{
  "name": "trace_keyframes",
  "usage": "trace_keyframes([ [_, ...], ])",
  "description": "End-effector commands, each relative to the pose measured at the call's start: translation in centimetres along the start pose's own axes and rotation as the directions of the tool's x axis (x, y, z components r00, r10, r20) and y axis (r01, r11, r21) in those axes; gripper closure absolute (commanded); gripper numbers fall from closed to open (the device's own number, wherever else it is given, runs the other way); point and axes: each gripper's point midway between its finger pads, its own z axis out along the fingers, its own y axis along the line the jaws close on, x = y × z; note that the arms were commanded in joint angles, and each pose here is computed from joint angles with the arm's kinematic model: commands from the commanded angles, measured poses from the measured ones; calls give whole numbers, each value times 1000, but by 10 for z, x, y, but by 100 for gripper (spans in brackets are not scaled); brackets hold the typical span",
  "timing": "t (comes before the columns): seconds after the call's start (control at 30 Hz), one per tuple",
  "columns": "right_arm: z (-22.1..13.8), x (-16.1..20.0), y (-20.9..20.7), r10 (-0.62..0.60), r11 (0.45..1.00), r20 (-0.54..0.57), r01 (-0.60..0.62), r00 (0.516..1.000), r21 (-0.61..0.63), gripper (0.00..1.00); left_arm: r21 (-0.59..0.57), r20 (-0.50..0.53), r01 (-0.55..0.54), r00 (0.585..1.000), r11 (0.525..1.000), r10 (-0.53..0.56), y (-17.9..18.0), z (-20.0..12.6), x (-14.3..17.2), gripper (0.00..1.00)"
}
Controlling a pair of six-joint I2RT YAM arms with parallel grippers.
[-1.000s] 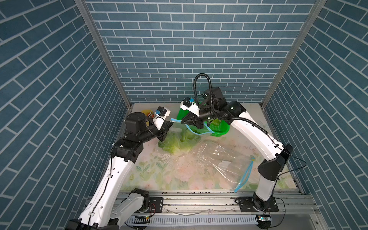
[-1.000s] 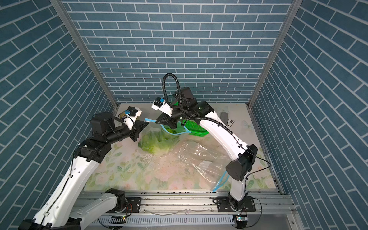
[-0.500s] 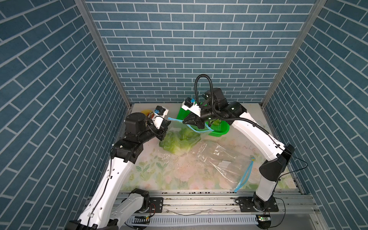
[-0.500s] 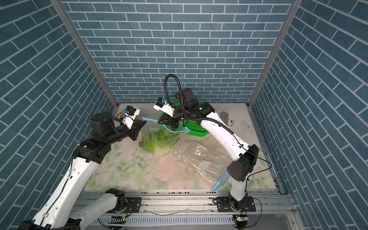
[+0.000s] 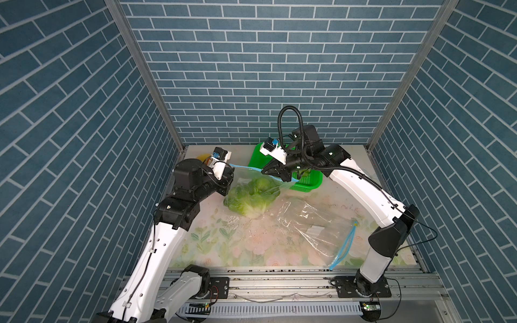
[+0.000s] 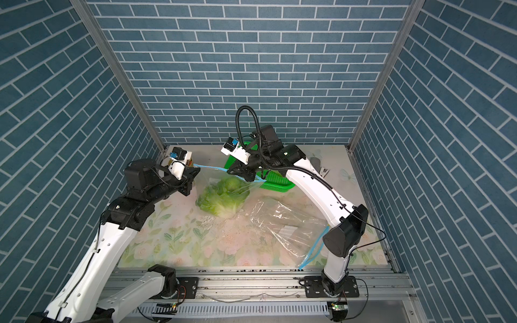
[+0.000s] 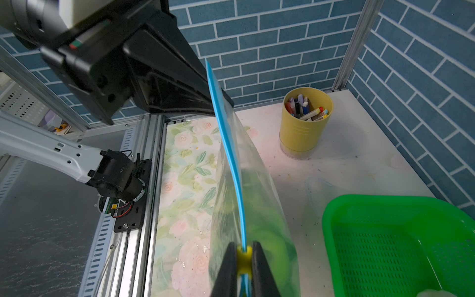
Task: Put the chinese cabbages into a zipper bag and zip it
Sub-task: Zip the zipper on the zipper food storage bag.
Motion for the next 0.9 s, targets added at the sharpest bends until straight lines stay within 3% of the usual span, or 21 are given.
trace_keyframes([
  [0.0, -27, 7, -3, 42, 998, -23, -41, 999, 56, 100, -202, 60, 33, 998, 979, -21, 40, -19, -19, 100],
  [0.87, -36, 28, 2, 88, 992, -32, -85, 996, 92, 100, -385, 80, 183, 983, 904, -165, 86, -33, -11, 100],
])
